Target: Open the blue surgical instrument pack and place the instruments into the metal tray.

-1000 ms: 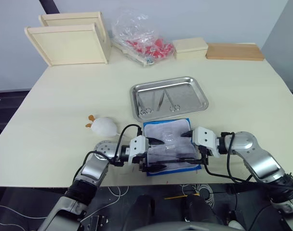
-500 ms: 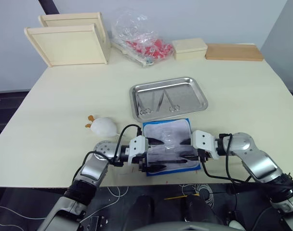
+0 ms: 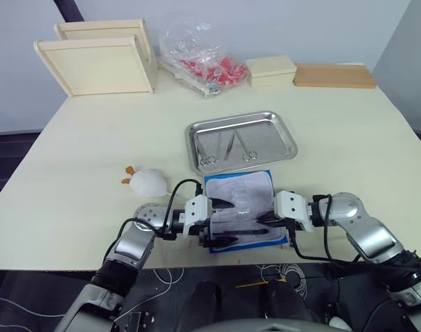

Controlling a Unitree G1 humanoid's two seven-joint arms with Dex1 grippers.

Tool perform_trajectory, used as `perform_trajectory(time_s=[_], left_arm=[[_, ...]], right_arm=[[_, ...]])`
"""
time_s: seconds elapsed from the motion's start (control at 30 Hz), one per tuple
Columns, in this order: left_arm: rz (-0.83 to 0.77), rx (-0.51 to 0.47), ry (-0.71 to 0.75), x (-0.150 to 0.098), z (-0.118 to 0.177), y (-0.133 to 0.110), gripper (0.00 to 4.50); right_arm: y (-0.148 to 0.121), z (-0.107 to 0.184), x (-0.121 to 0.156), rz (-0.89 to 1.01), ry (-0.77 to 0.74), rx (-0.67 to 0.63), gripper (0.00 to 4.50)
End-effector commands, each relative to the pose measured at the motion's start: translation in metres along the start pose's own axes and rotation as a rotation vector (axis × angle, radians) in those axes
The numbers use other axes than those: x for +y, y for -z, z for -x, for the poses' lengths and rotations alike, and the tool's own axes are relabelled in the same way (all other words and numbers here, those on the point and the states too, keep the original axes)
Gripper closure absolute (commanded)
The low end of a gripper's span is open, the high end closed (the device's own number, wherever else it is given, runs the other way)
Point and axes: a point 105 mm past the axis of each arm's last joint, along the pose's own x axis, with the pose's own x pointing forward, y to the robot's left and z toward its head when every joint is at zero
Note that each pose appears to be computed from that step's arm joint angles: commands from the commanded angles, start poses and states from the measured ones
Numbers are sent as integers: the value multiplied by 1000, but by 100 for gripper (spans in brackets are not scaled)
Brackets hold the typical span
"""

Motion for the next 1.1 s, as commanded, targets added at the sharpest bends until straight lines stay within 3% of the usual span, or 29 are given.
perform_trajectory(time_s=[0.03,0.4,0.7,1.1], left_arm=[[112,155,35,-19,4,42,0],[111,154,43,-20,2,42,0],[113,152,41,-20,1,42,0],[113,150,41,-20,1,42,0]], right_arm=[[-3,8,-1,12,12,-13,447],[-28,27,-10,101,59,-5,447],[-31,44,-16,235,62,117,447],[-32,80,-19,301,69,175,447]])
